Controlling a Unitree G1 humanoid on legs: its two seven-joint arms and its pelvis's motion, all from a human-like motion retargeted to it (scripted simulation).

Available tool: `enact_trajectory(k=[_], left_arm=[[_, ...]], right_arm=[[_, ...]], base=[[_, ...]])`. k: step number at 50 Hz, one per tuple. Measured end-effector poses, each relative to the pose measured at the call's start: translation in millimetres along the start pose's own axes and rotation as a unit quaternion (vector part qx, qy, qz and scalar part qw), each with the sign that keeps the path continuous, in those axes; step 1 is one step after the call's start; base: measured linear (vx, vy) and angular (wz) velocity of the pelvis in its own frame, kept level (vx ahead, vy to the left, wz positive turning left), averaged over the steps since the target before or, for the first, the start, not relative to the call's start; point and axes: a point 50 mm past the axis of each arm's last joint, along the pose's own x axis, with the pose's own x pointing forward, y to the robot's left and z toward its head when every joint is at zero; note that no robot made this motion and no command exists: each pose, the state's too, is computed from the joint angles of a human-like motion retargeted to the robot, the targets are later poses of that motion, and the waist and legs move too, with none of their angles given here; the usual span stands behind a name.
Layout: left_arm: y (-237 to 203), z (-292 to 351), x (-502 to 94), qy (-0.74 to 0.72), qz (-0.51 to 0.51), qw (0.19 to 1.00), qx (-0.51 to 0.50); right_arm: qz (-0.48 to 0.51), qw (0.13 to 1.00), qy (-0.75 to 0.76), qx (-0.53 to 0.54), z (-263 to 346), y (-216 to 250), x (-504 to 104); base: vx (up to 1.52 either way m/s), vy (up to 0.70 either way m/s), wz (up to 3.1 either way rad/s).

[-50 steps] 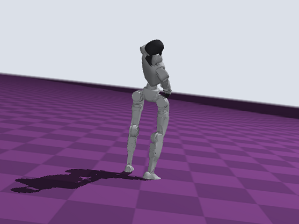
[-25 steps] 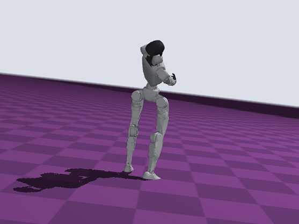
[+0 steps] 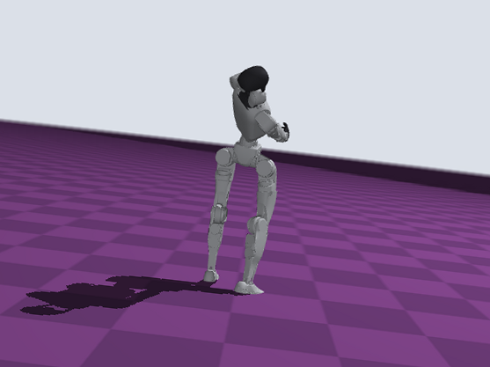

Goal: Upper body actions

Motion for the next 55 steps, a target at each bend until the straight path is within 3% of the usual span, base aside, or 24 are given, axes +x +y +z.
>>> enact_trajectory(k=[20, 28, 40, 47, 55], left_arm=[[-1.3, -43.0, -8.8, 0.098, 0.065, 0.990, 0.078], [-4.2, -76.2, -22.0, 0.182, 0.086, 0.975, 0.097], [-22.3, -154.0, -83.1, 0.410, 0.061, 0.906, 0.087], [-34.0, -178.0, -118.6, 0.497, 0.023, 0.865, 0.065], [-55.6, -198.7, -175.9, 0.623, -0.110, 0.775, 0.010]], right_arm=[[0.021, 0.992, 0.097, -0.078, -93.9, 4.9, -33.3], [0.045, 0.960, 0.192, -0.197, -153.1, -22.2, -70.3], [0.016, 0.854, 0.418, -0.310, -232.9, -111.4, -174.2], [-0.016, 0.812, 0.525, -0.255, -271.1, -126.9, -250.2], [-0.016, 0.710, 0.674, -0.206, -299.2, -131.6, -353.7]], base=[[-0.02, -0.01, -0.02], [-0.06, -0.06, -0.11], [-0.10, -0.09, -0.01], [-0.04, -0.10, 0.02], [-0.05, -0.12, -0.62]])
